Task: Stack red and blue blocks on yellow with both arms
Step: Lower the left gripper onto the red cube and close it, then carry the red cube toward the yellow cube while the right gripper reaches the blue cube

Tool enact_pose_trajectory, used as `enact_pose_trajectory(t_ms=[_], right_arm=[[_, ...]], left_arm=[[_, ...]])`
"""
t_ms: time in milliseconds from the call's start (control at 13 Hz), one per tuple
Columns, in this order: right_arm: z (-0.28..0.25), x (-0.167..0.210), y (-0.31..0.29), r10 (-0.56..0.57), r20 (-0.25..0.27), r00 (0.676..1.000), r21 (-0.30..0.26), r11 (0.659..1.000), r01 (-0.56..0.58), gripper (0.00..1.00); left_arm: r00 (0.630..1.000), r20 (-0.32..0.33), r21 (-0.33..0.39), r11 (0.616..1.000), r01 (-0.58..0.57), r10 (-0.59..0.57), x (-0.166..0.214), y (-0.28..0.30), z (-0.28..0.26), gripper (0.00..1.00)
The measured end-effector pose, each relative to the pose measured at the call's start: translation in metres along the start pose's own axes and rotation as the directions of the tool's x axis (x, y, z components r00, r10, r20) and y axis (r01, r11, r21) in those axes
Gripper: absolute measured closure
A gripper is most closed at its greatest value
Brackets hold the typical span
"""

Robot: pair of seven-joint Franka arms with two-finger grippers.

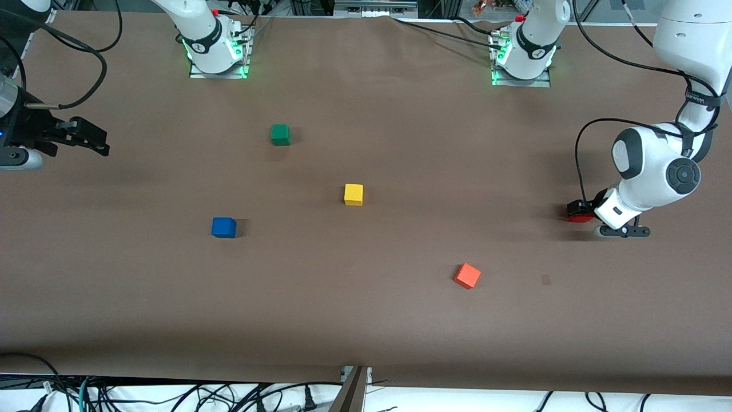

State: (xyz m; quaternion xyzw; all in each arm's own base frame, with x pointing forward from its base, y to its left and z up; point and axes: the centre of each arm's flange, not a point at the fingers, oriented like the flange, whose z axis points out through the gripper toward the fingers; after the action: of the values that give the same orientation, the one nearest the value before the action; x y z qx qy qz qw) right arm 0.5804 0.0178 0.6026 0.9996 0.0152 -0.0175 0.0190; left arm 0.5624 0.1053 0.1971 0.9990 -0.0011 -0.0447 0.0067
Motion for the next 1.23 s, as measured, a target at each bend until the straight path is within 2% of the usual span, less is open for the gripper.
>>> enact_pose_trajectory(t_ms=[154, 308, 385, 615, 769, 846, 1000, 1231], right_arm=[[0.000, 0.000, -0.001, -0.003, 0.002, 1.000, 0.000, 1.000, 0.003, 0.00], [0.004, 0.001, -0.007, -0.018, 0.010, 1.000, 0.000, 1.000, 0.018, 0.00], [0.009, 0.004, -0.013, -0.026, 0.020, 0.999, -0.001, 1.000, 0.027, 0.00], [0.043, 0.013, -0.024, -0.044, 0.089, 0.995, 0.000, 0.999, 0.044, 0.00], [0.087, 0.028, -0.038, -0.061, 0.145, 0.988, 0.005, 0.998, 0.061, 0.00], [0.115, 0.039, -0.045, -0.067, 0.152, 0.986, 0.011, 0.998, 0.066, 0.00], [0.180, 0.057, -0.055, -0.065, 0.136, 0.989, 0.036, 0.998, 0.061, 0.00], [0.267, 0.056, -0.060, -0.025, 0.091, 0.996, 0.092, 0.996, 0.017, 0.00]], left_arm=[[1.000, -0.002, 0.001, 1.000, 0.000, 0.000, -0.001, 0.000, -0.002, 0.19], [1.000, -0.007, 0.002, 1.000, 0.000, 0.000, 0.000, 0.000, -0.005, 0.42], [1.000, -0.012, 0.003, 1.000, 0.000, 0.000, 0.000, 0.000, -0.008, 0.45], [0.999, -0.046, 0.005, 1.000, -0.024, 0.024, 0.006, 0.013, -0.033, 0.45], [0.995, -0.059, -0.006, 0.997, -0.079, 0.078, 0.017, 0.049, -0.065, 0.45], [0.994, -0.057, -0.015, 0.995, -0.097, 0.096, 0.024, 0.072, -0.083, 0.45], [0.994, -0.064, -0.041, 0.995, -0.094, 0.091, 0.035, 0.133, -0.116, 0.45], [0.997, -0.071, -0.082, 0.996, -0.044, 0.038, 0.029, 0.248, -0.139, 0.45]])
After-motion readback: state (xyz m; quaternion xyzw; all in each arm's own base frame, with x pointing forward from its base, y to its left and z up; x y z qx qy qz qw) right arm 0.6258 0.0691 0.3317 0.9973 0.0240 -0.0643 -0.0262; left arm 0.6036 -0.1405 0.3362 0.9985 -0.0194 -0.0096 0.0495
